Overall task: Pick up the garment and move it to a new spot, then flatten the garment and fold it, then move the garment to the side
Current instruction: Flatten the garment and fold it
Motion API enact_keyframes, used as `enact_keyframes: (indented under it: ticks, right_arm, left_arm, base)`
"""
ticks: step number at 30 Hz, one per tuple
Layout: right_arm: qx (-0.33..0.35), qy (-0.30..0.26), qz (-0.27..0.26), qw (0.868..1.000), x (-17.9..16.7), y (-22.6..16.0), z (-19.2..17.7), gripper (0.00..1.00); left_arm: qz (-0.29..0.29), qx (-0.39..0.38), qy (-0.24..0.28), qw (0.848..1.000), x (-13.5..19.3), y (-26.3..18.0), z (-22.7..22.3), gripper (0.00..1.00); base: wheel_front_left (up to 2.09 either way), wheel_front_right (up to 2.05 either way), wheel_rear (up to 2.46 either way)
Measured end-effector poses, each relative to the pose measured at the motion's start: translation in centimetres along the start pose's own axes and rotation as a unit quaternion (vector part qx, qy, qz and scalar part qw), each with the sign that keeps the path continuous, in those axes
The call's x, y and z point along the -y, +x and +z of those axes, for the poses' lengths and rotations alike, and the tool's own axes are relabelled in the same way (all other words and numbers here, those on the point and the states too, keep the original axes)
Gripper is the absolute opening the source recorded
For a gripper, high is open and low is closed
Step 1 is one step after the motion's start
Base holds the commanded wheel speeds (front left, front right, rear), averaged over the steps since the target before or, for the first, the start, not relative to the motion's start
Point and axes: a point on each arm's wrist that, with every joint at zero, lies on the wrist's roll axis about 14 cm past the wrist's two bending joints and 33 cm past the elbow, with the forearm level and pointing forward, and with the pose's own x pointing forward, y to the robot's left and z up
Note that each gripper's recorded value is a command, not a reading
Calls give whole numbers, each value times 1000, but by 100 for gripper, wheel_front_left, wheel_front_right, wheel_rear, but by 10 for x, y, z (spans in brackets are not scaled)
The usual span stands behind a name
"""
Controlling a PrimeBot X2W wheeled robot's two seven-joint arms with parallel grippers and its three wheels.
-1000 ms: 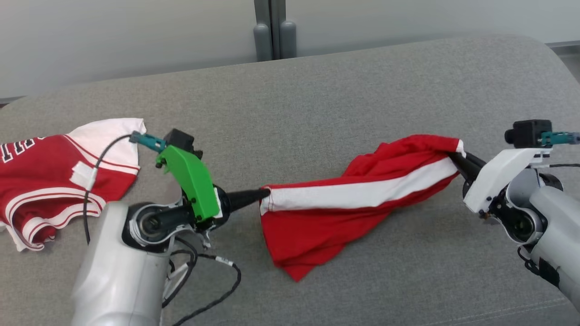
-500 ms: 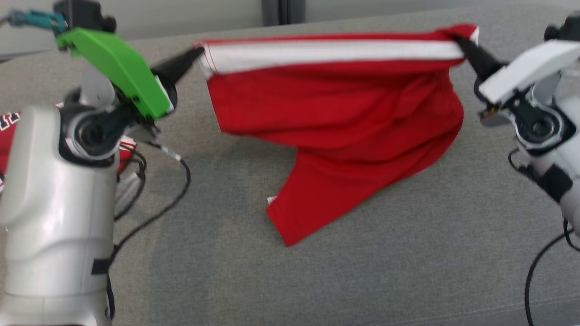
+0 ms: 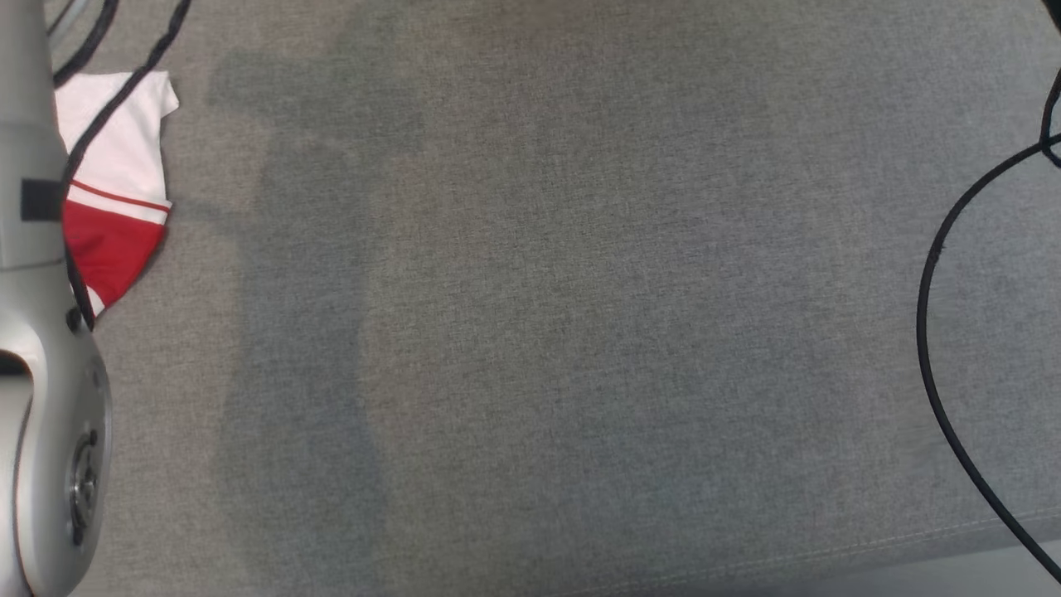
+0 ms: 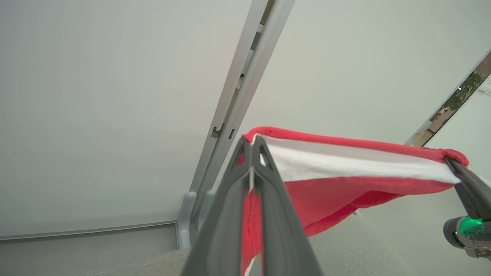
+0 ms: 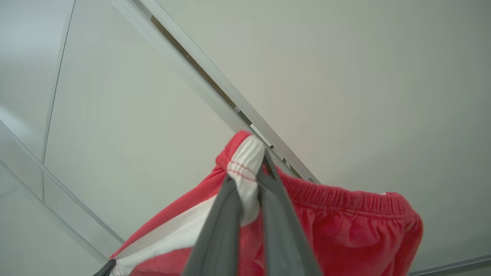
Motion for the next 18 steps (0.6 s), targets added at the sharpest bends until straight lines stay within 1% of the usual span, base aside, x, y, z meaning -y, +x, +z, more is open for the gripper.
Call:
enact_keyframes:
  ticks: [2,4,7,10,12,16,18]
  right_arm:
    - [8,-6,-1,1000,1,1,4,0]
    - [9,-12,-2,1000,2,-2,5,0]
    - [-19,-21,-19,999,16,-20,-13,0]
    - [-72,-30,-57,995,49,-55,-45,0]
    - [-102,-34,-76,991,63,-78,-61,0]
    - [-168,-42,-113,978,90,-133,-92,0]
    - [-197,-46,-126,971,97,-157,-103,0]
  left_arm:
    - [-7,1,-3,1000,6,7,0,0]
    - [-17,-14,-9,1000,14,9,-10,0]
    - [-35,-53,-2,998,27,3,-33,0]
    - [-32,-119,-7,992,18,-19,-83,0]
    - [-28,-158,-10,987,11,-38,-112,0]
    - [-21,-229,-25,973,0,-85,-165,0]
    - [-17,-258,-25,966,-5,-109,-185,0]
  base:
    - [0,0,0]
    - [0,0,0]
    - [0,0,0]
    - [0,0,0]
    - [0,0,0]
    - [0,0,0]
    - [0,0,0]
